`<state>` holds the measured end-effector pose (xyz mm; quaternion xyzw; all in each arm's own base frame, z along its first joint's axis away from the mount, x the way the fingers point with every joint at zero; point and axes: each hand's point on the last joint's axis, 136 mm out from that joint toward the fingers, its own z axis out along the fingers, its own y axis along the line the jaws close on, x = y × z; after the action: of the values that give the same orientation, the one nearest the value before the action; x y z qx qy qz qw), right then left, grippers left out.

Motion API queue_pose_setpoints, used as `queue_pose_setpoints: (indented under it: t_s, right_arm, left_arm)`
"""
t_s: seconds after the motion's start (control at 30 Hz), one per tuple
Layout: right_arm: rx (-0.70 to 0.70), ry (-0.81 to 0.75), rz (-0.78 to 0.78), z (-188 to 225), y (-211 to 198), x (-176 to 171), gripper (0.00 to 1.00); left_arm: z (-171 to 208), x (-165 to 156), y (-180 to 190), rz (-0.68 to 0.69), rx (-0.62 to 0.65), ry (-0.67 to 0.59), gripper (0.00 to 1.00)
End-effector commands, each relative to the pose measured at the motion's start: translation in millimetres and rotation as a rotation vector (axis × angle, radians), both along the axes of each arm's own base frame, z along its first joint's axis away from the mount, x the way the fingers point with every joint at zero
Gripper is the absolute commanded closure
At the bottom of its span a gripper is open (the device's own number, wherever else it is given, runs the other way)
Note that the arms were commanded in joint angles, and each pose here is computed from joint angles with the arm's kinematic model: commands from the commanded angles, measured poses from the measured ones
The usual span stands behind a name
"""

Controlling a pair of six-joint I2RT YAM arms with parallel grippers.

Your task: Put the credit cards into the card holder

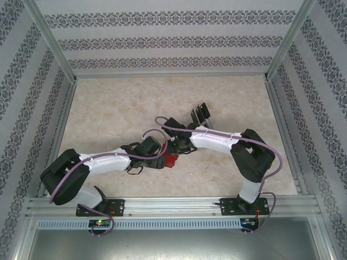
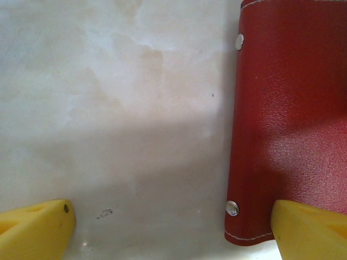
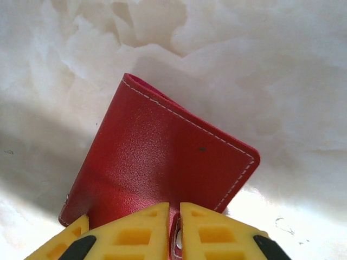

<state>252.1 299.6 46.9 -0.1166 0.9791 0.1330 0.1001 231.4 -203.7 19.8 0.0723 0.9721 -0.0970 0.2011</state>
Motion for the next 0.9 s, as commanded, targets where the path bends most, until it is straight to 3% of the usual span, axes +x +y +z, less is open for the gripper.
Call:
queue_pose_setpoints:
  t_s: [0.0, 0.17, 0.27, 0.37, 0.6, 0.87]
  right_arm:
    - [-0.037, -0.046, 0.021, 21.9, -6.5, 0.6, 0.85]
    - [-0.073, -0.028, 0.03, 30.3, -15.4, -4.5, 0.84]
    - [-0.069, -0.01, 0.033, 36.9, -15.7, -7.7, 0.71]
    - [-0.072, 0.012, 0.032, 40.8, -14.0, -7.4, 0.67]
    - [-0.075, 0.107, 0.056, 26.7, -1.7, -7.7, 0.78]
    - [-0.137, 0.136, 0.075, 18.0, -2.9, -4.8, 0.78]
  left_arm:
    - [-16.6, -12.3, 5.7, 0.001, 0.031, 0.058, 0.06]
    - [-16.2, -12.8, 5.8, -0.002, 0.03, 0.056, 0.06]
    - [-15.8, -12.7, 5.6, -0.001, 0.025, 0.053, 0.07]
    - [-15.3, -12.4, 5.2, -0.001, 0.02, 0.048, 0.06]
    - [-14.4, -12.0, 4.7, -0.003, 0.015, 0.042, 0.07]
    - [-12.3, -10.6, 2.5, -0.008, 0.002, 0.03, 0.07]
